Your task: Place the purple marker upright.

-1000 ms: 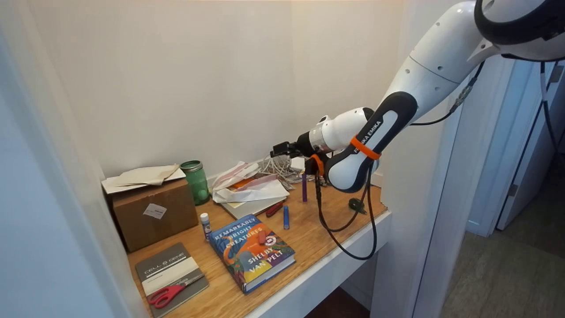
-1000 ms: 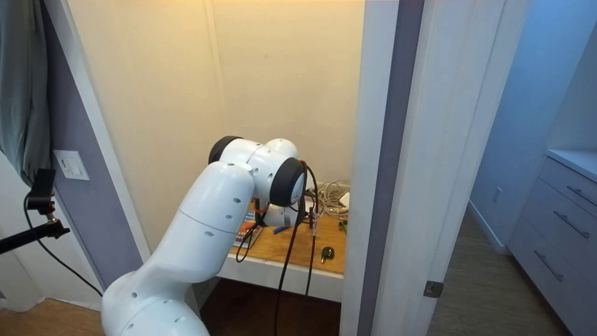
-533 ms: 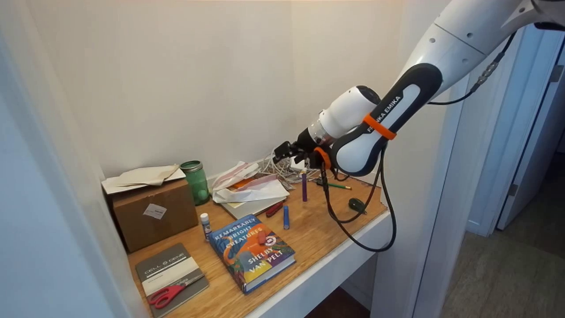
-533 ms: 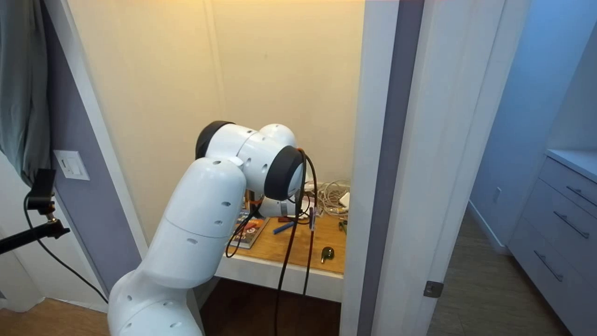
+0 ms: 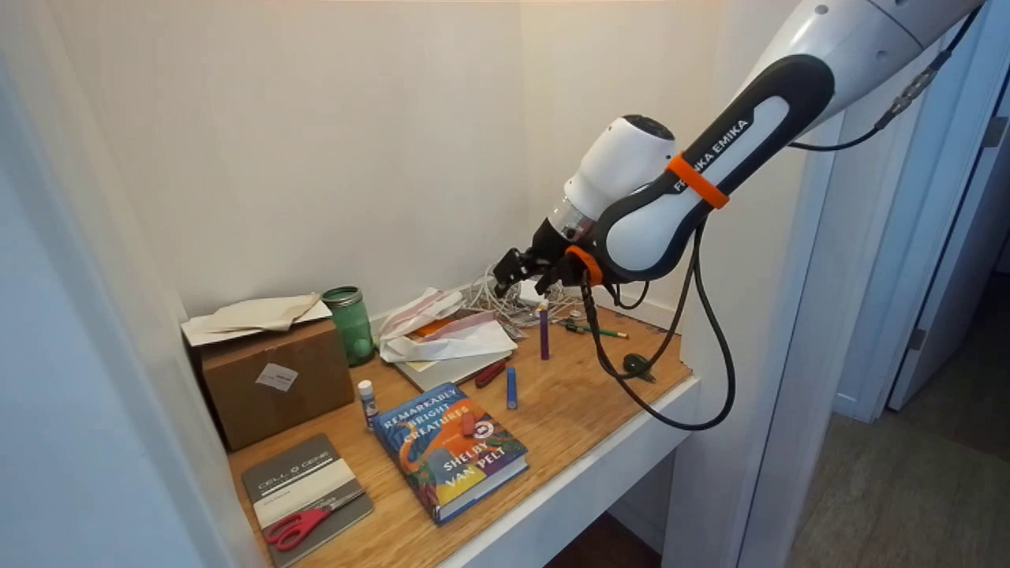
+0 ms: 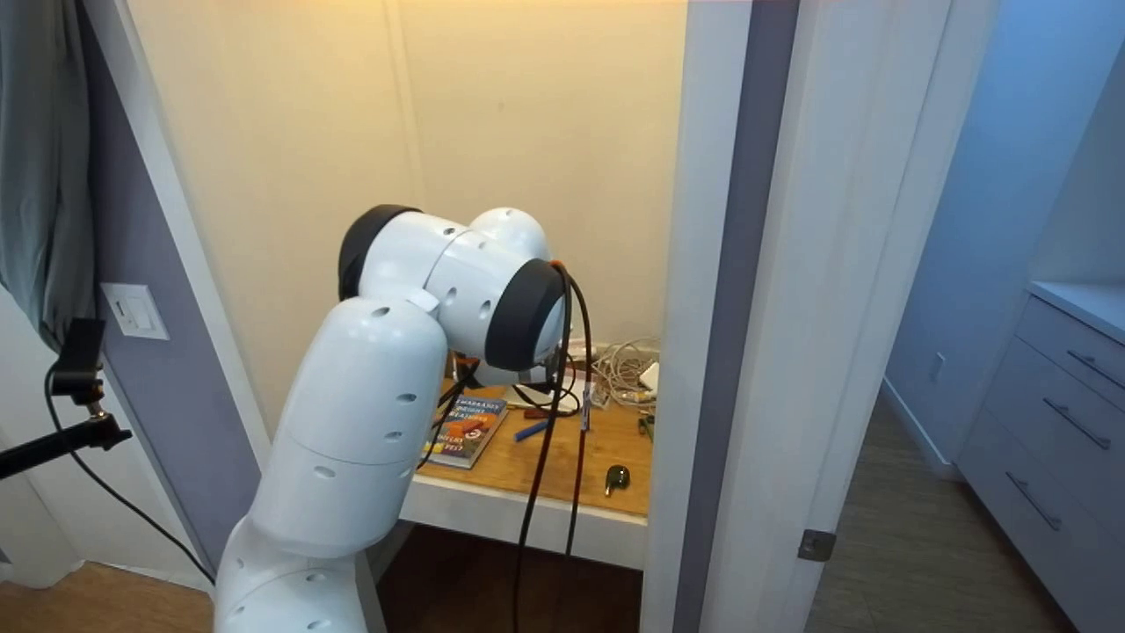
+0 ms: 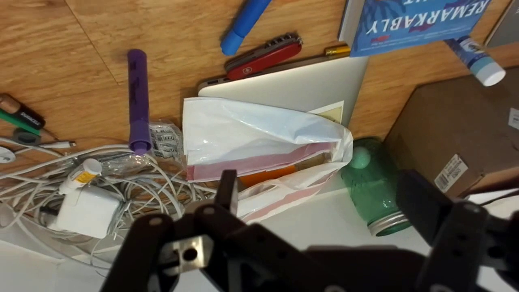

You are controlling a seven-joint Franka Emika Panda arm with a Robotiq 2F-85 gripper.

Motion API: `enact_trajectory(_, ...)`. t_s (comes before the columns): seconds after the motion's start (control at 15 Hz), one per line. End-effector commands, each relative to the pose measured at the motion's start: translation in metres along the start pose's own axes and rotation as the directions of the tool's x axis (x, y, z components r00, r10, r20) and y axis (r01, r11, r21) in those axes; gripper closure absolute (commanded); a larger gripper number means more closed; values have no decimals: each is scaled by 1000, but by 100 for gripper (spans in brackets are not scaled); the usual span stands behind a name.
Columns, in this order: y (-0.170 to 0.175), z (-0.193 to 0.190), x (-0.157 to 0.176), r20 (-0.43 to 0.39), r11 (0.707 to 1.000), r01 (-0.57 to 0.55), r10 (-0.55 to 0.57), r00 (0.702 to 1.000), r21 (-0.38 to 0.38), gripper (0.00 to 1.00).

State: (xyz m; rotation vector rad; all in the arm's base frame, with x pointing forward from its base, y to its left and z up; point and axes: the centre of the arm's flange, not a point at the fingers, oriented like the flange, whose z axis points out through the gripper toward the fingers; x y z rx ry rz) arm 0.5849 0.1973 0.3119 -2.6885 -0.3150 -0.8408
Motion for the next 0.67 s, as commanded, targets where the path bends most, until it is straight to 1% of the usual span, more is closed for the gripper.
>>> enact_trajectory(0.0,-1,-28,1,47,998,14,-12,999,-54,0)
enact_trajectory(0.27,-3,-42,1,67,994,50,-44,997,-96,0)
enact_trajectory(0.33,-4,-44,0,63,993,81,-76,995,-87,0)
enact_trajectory(0.4,-2,-24,4,49,997,42,-38,998,-70,0)
enact_trajectory(0.6,-5,-29,3,51,995,66,-63,997,-73,0)
